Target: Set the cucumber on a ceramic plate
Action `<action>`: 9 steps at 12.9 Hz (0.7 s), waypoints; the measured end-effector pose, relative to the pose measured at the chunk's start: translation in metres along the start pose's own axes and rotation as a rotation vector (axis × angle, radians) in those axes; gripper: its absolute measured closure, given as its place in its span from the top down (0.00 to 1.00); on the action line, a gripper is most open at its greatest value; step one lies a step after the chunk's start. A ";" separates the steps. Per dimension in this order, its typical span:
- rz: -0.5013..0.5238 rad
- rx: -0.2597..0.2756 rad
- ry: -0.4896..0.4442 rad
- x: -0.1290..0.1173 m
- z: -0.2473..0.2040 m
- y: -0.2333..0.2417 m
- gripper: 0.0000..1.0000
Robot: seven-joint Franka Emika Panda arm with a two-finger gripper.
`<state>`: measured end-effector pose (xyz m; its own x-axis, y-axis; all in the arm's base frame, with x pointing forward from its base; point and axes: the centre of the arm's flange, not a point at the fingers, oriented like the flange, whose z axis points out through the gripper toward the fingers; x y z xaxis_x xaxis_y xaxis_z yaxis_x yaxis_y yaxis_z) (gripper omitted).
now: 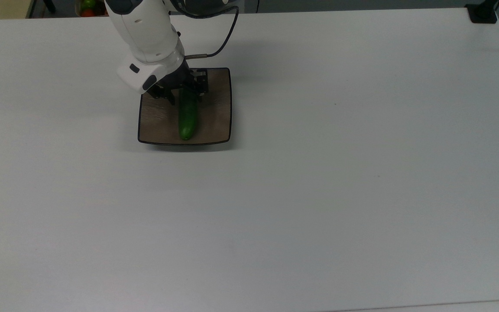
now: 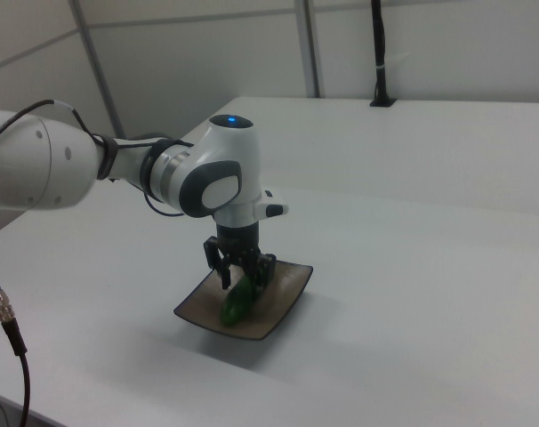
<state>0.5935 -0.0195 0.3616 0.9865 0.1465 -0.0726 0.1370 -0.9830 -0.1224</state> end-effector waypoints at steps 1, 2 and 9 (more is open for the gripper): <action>0.000 0.000 0.001 0.000 -0.001 0.000 0.82; 0.000 0.000 0.002 0.000 -0.001 0.000 0.92; -0.003 -0.003 0.095 -0.011 -0.082 -0.004 1.00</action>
<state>0.5896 -0.0261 0.4440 0.9901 0.1389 0.0216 0.1404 -0.9829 -0.1194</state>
